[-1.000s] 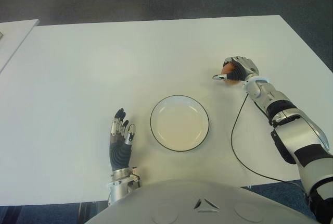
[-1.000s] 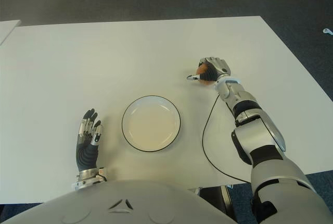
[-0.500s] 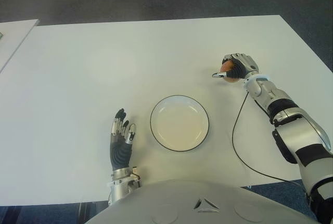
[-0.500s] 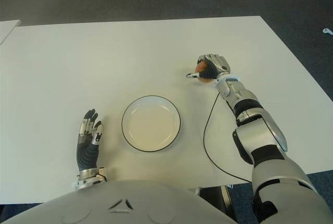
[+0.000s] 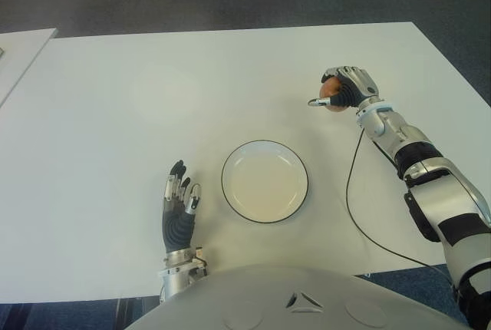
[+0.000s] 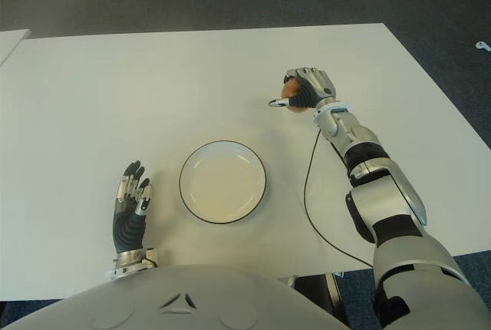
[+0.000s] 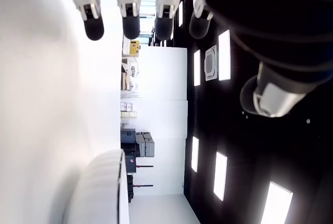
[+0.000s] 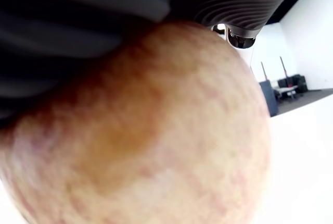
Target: Put the apples into the plate.
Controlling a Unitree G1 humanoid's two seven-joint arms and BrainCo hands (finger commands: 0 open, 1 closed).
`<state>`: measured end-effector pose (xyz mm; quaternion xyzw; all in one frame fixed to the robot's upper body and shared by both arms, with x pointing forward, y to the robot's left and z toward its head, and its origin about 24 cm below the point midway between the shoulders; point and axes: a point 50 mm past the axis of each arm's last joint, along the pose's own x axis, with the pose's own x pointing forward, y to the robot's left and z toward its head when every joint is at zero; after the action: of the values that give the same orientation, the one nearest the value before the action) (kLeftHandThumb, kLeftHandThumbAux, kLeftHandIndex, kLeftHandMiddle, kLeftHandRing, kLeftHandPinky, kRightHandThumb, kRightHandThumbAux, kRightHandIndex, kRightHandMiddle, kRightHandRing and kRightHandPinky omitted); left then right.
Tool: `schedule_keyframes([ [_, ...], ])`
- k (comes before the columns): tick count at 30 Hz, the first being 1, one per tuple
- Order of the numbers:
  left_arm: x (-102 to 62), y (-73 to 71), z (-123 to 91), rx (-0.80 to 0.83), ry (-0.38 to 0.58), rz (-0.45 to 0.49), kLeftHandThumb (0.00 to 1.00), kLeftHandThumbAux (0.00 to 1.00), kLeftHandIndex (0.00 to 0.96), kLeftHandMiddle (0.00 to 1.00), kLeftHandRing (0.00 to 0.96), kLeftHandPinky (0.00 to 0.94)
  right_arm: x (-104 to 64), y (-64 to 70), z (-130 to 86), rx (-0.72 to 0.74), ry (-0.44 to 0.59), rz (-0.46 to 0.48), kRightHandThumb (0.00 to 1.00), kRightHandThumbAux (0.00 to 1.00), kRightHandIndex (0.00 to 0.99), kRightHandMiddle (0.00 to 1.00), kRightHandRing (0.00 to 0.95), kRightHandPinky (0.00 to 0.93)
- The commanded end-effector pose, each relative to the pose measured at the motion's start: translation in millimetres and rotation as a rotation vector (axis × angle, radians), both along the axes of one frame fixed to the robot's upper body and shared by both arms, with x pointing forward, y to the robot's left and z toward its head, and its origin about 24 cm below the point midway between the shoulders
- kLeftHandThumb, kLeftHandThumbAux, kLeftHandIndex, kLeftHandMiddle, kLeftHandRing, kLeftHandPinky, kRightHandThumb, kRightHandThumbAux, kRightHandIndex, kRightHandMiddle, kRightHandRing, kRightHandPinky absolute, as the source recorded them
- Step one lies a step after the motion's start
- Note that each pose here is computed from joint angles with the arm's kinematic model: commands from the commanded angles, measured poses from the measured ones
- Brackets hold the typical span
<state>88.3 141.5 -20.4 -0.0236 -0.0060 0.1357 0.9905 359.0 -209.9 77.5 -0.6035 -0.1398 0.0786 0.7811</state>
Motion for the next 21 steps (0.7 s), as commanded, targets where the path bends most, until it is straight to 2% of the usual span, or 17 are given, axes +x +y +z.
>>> schedule_keyframes([
  [1, -9.3, -2.4, -12.5, -0.025, 0.088, 0.003, 0.084, 0.466, 0.0, 0.0, 0.0, 0.0, -3.2, 4.8, 4.6, 0.024, -0.034, 0.04, 0.953, 0.657, 0.389, 0.497, 0.522, 0.8],
  [6, -9.6, -2.1, -13.2, -0.016, 0.082, -0.006, 0.086, 0.463, 0.0, 0.0, 0.0, 0.0, -6.1, 12.2, 9.6, 0.049, -0.056, 0.075, 0.954, 0.658, 0.389, 0.498, 0.522, 0.801],
  [12, -9.2, -1.2, -14.1, 0.001, 0.072, -0.02, 0.076, 0.459, 0.0, 0.0, 0.0, 0.0, -15.0, 27.2, 19.2, 0.078, -0.084, 0.141, 0.953, 0.658, 0.388, 0.498, 0.521, 0.804],
  [21, -8.0, -0.9, -16.3, -0.039, 0.105, 0.02, 0.079, 0.459, 0.0, 0.0, 0.0, 0.0, -27.1, 42.6, 27.2, 0.081, -0.087, 0.204, 0.953, 0.658, 0.388, 0.5, 0.519, 0.809],
])
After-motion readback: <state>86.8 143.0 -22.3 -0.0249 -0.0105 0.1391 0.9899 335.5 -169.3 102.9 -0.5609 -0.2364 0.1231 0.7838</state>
